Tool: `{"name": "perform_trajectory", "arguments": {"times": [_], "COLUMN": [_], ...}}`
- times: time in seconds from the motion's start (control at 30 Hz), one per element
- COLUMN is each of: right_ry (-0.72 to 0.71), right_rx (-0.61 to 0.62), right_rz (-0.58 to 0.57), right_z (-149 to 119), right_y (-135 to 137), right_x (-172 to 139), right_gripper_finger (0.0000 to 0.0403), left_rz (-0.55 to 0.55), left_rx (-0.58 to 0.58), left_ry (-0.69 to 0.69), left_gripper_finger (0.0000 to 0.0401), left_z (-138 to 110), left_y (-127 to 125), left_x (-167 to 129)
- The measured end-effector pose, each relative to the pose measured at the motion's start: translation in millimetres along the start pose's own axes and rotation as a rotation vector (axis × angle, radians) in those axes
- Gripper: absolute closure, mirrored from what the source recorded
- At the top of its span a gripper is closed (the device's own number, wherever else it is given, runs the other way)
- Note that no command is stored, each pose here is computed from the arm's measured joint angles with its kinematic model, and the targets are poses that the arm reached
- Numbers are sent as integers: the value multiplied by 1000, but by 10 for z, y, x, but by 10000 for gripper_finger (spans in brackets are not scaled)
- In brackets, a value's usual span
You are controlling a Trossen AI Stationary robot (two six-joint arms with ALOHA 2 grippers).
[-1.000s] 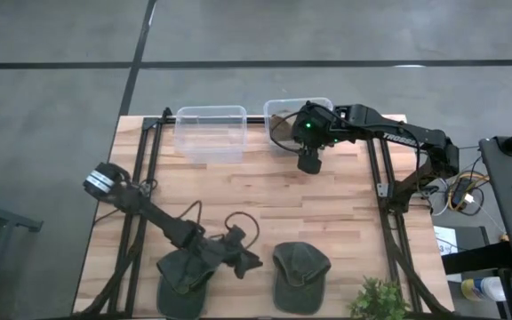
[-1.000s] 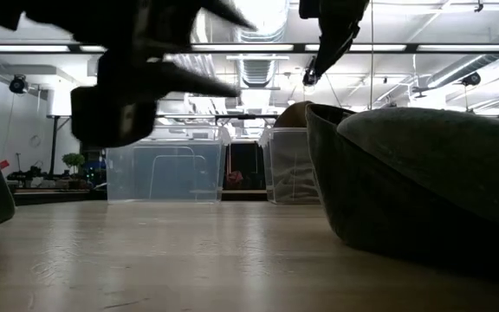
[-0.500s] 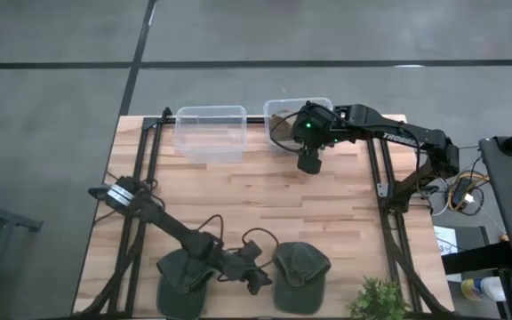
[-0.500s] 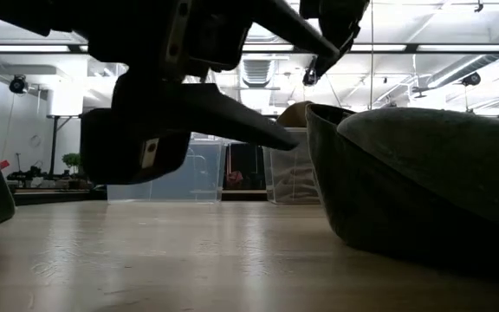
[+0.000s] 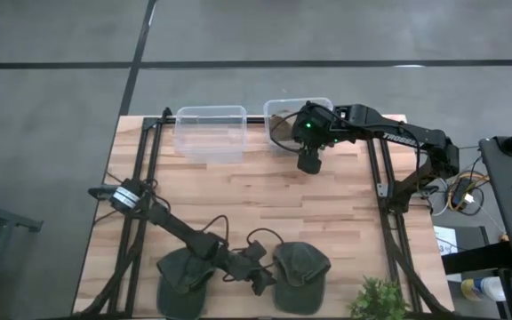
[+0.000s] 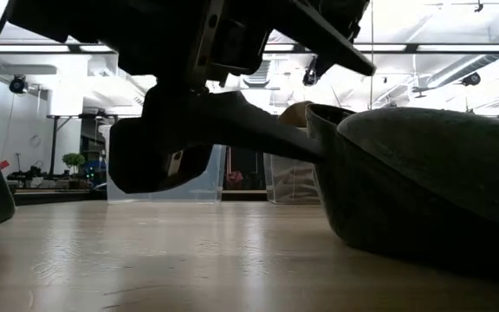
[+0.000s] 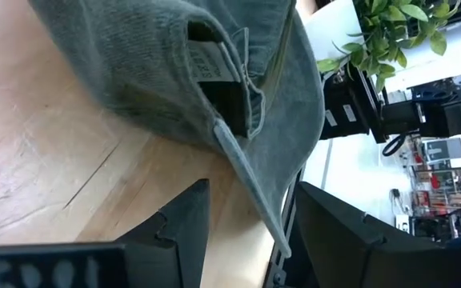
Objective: Pick & Place hat
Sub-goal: Put the right green cap into the left transparent bin
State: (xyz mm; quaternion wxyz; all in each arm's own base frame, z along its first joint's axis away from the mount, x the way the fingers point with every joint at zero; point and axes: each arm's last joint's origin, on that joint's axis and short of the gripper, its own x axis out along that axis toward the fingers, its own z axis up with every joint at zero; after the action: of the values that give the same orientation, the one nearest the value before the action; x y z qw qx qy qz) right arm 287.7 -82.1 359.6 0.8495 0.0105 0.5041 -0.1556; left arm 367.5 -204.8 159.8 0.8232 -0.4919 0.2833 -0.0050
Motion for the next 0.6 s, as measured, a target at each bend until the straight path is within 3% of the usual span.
{"name": "perform_trajectory", "arguments": {"times": [0.6], "right_ry": [-3], "right_rx": [-2], "right_rz": [-1], "right_z": [2], "right_y": [-2], "right_x": [0], "right_gripper_finger": [177], "left_rz": [-9], "left_rx": [-27], "left_ry": [-19], "left_gripper_finger": [222], "left_z": [98], "left_y": [26], "left_x": [45]}}
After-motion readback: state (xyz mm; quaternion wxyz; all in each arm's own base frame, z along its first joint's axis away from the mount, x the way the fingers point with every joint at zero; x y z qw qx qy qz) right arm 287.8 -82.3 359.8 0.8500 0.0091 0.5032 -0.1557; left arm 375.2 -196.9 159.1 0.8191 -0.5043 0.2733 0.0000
